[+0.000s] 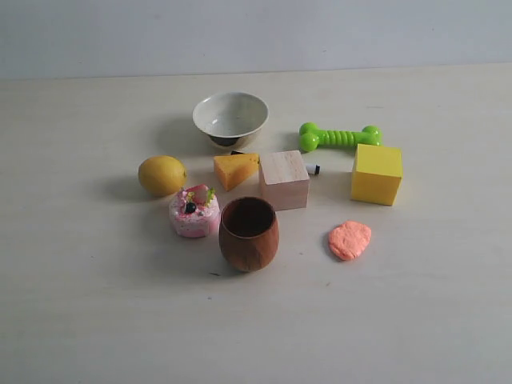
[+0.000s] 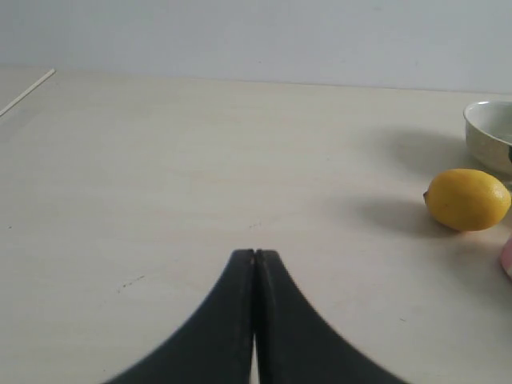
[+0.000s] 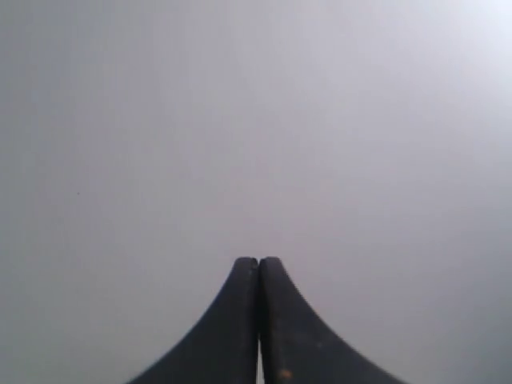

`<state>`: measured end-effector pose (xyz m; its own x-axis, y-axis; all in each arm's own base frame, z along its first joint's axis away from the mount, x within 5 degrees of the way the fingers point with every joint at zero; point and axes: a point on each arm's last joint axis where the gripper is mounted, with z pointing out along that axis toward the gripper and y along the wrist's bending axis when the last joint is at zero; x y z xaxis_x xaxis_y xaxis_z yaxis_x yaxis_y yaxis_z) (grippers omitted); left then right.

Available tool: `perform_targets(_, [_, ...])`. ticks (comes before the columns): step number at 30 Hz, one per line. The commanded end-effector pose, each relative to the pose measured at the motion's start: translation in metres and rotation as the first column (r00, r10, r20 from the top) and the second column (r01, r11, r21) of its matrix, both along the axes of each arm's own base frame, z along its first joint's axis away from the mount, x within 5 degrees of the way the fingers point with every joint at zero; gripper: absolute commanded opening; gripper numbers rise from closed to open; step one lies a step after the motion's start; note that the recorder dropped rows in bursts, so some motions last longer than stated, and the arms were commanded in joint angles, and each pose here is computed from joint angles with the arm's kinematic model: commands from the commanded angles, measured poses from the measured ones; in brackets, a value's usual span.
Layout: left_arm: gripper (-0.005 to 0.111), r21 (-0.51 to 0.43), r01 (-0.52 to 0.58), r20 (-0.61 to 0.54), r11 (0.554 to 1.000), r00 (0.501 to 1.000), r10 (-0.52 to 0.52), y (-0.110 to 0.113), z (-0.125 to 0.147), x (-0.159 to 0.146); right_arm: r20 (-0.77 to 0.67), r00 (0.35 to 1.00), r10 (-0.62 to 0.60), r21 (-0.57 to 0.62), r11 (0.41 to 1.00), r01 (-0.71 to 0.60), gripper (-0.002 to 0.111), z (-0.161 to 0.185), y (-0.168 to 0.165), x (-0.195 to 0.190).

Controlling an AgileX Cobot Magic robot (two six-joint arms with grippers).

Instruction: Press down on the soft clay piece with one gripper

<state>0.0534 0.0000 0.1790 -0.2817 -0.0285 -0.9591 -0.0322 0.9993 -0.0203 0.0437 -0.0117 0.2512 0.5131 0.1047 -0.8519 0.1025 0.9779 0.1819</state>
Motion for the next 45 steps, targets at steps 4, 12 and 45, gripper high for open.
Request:
perform_targets(4, [0.0,-0.001,-0.002,0.019,1.0,1.0,0.002,0.0,0.002,0.0,-0.05,0.999,0.019,-0.025,0.999,-0.02,0.0,0.026,0.003,-0.001])
perform_targets(12, [0.0,-0.001,-0.002,0.019,1.0,1.0,0.002,0.0,0.002,0.0,-0.333,0.942,0.044,0.01,0.999,-0.043,0.0,0.058,0.003,0.02])
perform_targets(45, [0.0,-0.001,-0.002,0.019,1.0,1.0,0.002,0.0,0.002,0.0,-0.666,0.599,0.444,0.259,0.891,-0.372,0.0,0.067,0.057,0.127])
